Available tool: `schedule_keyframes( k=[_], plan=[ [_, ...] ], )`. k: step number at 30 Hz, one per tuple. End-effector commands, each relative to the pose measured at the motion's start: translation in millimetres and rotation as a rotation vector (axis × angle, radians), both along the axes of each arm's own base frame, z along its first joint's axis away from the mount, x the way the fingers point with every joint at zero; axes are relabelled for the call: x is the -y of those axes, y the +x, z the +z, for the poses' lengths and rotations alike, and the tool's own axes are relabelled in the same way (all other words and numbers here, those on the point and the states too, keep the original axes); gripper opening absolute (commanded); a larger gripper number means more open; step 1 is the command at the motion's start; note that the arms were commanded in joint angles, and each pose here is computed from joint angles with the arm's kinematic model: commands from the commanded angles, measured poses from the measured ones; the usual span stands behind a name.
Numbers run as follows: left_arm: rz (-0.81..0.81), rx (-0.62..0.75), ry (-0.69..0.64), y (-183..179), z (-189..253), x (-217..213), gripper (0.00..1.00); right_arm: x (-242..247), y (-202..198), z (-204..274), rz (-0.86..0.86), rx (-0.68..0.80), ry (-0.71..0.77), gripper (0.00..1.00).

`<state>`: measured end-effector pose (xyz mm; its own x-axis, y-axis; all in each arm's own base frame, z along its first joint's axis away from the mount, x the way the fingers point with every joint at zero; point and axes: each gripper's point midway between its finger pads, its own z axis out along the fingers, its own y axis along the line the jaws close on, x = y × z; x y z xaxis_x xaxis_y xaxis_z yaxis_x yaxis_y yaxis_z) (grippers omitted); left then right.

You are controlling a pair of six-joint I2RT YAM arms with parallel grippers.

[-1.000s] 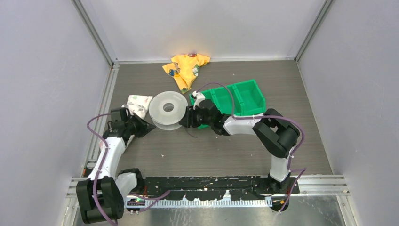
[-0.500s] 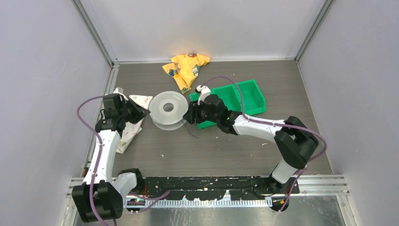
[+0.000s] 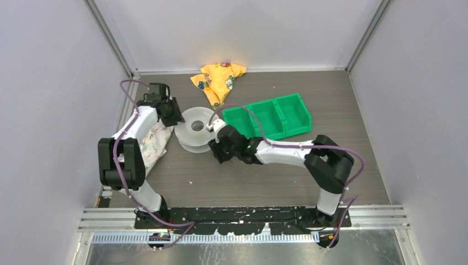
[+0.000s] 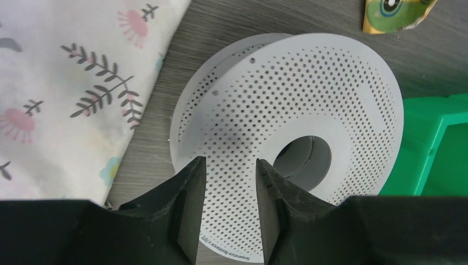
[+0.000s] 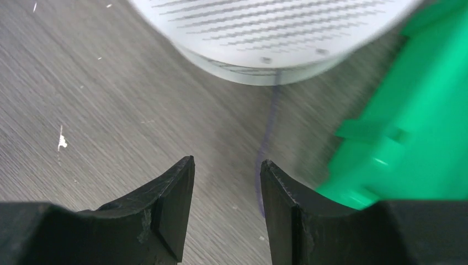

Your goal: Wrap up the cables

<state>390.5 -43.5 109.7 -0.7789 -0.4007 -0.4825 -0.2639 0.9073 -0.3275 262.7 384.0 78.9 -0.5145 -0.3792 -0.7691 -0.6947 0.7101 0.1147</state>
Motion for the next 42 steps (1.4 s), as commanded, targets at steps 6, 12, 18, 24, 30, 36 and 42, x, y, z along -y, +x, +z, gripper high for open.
schedule_keyframes(
  k=[6,12,18,24,30,36,42],
  plan=[
    [-0.120,0.021,0.036,32,-7,11,0.37,-20,9,-26,0.000,0.058,-0.162,0.53],
    [-0.142,-0.047,-0.027,20,-33,17,0.24,-8,6,-53,-0.005,0.041,-0.225,0.51],
    [-0.139,-0.065,-0.102,-4,-39,28,0.24,-8,-3,-45,0.017,0.020,-0.197,0.50],
    [-0.150,-0.082,-0.173,-32,-45,43,0.24,-5,5,6,-0.027,0.107,-0.093,0.52],
    [-0.158,-0.124,-0.191,-50,-55,56,0.25,7,24,-9,-0.098,0.094,-0.173,0.54],
    [-0.154,-0.127,-0.211,-51,-54,60,0.25,12,22,-19,-0.119,0.063,-0.174,0.54],
    [-0.170,-0.114,-0.219,-49,-43,68,0.25,28,31,-21,-0.174,0.067,-0.178,0.55]
  ],
)
